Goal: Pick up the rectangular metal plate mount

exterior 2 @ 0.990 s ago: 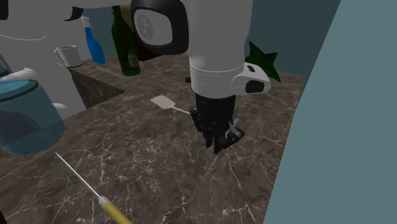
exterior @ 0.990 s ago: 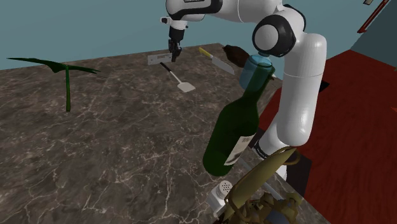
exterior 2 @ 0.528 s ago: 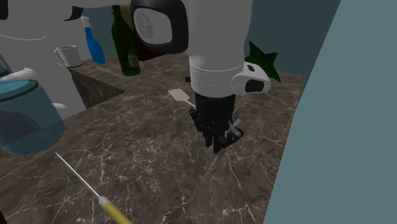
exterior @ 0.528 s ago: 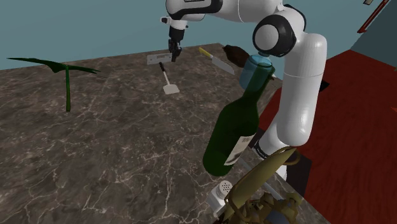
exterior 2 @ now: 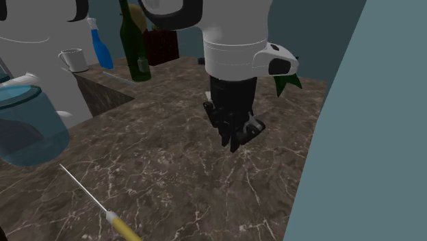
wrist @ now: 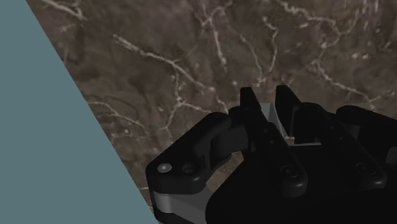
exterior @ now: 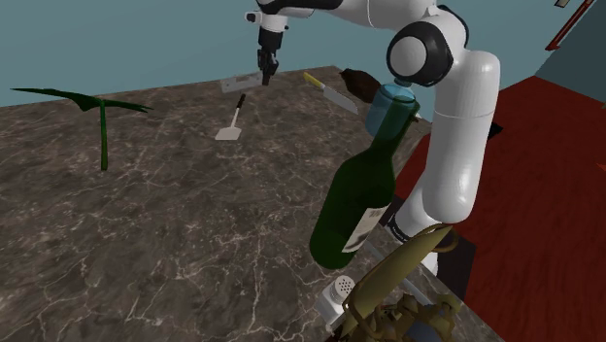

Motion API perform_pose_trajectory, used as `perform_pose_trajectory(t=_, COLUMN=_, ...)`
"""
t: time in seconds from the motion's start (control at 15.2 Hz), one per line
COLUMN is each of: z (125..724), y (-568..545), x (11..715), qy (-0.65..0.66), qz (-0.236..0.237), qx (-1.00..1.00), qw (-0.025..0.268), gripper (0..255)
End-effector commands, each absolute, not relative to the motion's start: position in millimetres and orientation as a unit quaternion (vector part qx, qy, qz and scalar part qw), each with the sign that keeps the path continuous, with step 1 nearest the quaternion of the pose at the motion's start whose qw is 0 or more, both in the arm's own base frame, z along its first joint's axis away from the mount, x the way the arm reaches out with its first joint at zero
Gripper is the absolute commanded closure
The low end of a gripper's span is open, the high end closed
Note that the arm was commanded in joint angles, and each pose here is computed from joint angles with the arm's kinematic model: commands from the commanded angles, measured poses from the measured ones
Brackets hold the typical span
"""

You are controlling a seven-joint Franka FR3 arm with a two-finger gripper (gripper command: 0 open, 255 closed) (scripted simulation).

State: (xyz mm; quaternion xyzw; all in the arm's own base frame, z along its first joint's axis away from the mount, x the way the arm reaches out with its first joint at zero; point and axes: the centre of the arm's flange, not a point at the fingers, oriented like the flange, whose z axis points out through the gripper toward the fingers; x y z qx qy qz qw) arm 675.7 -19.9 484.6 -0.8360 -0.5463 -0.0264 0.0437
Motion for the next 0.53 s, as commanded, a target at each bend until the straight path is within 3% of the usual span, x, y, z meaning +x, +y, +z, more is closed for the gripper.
perform_pose_trajectory(t=0.0, z=495.2, y=-20.7, x=675.2, qy=-0.546, qz=-0.026, qx=-0.836, qw=0.044, gripper=255)
perform_pose_trajectory(t=0.46, z=522.3, y=-20.7, x=675.1, qy=-0.546, qz=-0.026, qx=-0.836, qw=0.044, gripper=255)
